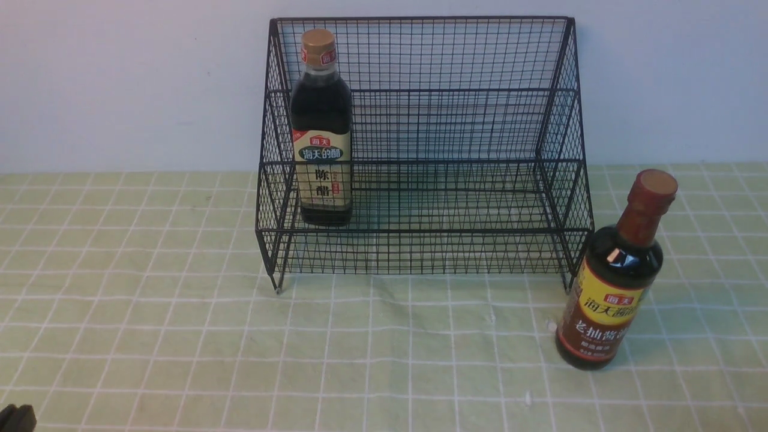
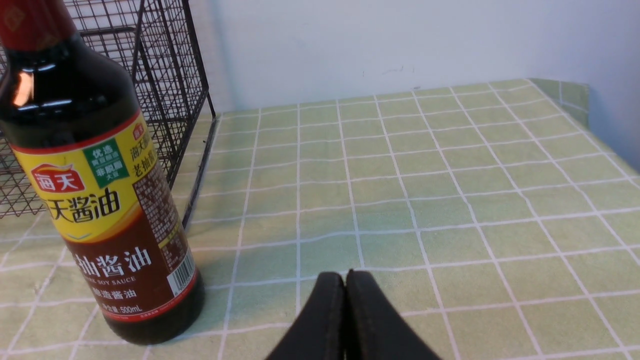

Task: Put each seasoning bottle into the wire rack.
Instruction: Use the right arm to grab the condiment bottle closest to it

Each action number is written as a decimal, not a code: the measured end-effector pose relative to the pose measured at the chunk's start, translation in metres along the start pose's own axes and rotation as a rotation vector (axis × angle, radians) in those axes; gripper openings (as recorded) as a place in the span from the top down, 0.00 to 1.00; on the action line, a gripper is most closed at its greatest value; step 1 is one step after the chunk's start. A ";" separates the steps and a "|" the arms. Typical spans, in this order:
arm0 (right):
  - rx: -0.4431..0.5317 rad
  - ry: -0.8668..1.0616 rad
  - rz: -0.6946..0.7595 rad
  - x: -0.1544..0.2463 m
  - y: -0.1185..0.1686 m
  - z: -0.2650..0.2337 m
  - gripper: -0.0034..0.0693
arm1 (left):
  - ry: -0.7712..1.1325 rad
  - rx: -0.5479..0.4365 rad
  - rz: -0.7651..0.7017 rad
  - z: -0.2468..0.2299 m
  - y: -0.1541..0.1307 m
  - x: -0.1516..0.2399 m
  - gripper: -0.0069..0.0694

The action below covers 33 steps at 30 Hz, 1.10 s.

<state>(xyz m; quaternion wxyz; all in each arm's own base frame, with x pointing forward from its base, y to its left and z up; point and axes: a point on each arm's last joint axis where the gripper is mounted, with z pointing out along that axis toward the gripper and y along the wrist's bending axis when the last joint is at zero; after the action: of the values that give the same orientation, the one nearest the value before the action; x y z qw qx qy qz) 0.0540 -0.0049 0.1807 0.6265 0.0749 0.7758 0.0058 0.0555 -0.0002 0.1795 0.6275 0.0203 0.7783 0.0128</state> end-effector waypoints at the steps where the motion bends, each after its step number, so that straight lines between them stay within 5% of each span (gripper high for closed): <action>1: 0.000 0.000 0.000 0.000 0.000 0.000 0.97 | 0.010 0.000 -0.001 0.000 0.000 0.001 0.89; 33: 0.000 0.000 0.000 0.000 0.000 0.000 0.97 | 0.090 0.043 0.008 -0.001 -0.003 0.009 0.89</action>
<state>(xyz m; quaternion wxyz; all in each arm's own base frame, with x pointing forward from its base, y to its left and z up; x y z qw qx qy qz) 0.0540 -0.0049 0.1807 0.6265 0.0749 0.7758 0.0058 0.0525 -0.0023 0.1705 0.5911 0.0361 0.8058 -0.0007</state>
